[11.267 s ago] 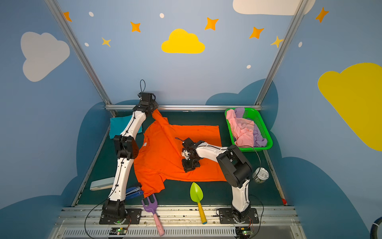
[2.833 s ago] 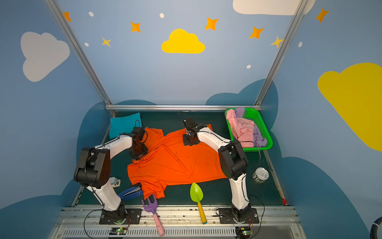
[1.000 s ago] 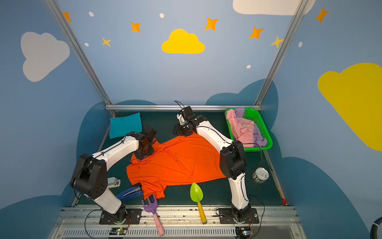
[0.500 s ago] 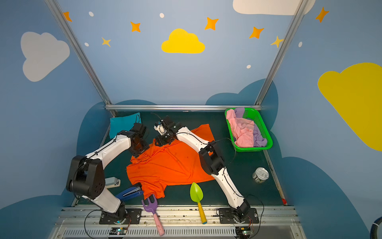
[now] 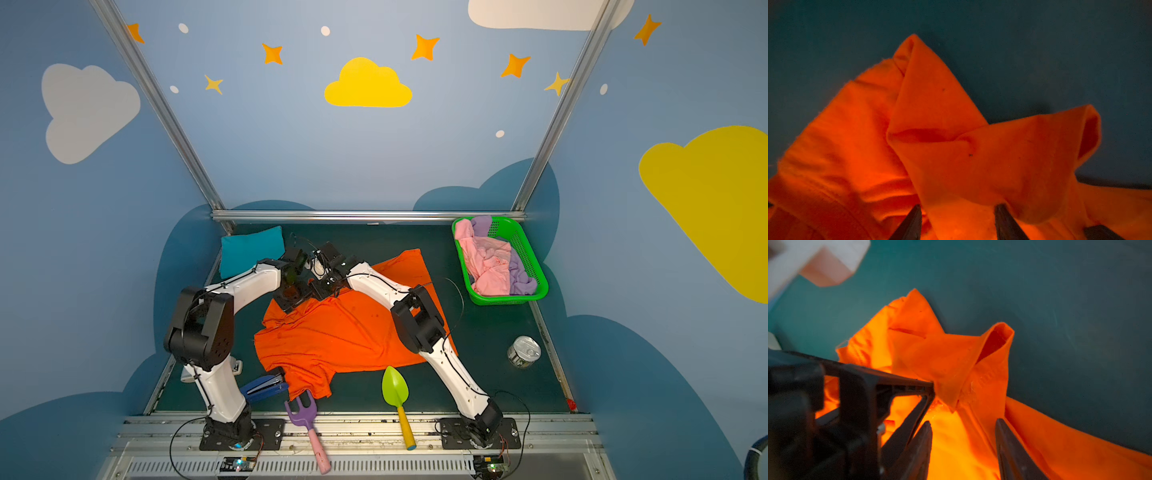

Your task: Fold and stack the t-shirts

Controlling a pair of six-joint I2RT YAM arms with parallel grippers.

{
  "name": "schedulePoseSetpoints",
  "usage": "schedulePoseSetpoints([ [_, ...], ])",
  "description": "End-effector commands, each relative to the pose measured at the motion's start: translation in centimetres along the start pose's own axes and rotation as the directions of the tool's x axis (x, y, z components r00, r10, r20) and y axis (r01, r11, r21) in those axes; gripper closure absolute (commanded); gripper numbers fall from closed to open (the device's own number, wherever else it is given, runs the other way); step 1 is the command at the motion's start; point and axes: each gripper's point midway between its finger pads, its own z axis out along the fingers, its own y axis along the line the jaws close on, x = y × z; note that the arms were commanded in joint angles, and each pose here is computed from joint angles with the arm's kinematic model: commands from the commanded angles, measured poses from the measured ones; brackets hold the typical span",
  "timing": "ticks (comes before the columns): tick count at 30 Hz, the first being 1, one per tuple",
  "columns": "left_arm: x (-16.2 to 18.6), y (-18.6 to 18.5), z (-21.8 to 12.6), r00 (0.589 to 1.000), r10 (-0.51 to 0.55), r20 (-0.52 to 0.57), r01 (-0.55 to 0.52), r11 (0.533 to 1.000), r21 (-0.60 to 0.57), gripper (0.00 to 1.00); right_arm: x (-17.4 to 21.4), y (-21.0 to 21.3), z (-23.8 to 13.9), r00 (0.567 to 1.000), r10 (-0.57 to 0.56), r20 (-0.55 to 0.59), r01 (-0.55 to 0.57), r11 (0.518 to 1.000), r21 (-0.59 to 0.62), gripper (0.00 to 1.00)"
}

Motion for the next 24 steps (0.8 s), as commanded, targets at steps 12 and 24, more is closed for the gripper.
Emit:
schedulePoseSetpoints([
  [12, -1.2, 2.8, 0.5, 0.998, -0.056, 0.001, 0.056, 0.997, -0.059, 0.96, -0.6, -1.5, 1.3, 0.999, -0.027, 0.030, 0.025, 0.997, 0.073, 0.98],
  [24, -0.7, 6.0, 0.8, 0.996, -0.087, -0.006, 0.086, 0.992, -0.096, 0.96, -1.1, -6.0, -4.8, 0.970, 0.225, 0.091, -0.229, 0.973, 0.033, 1.00],
])
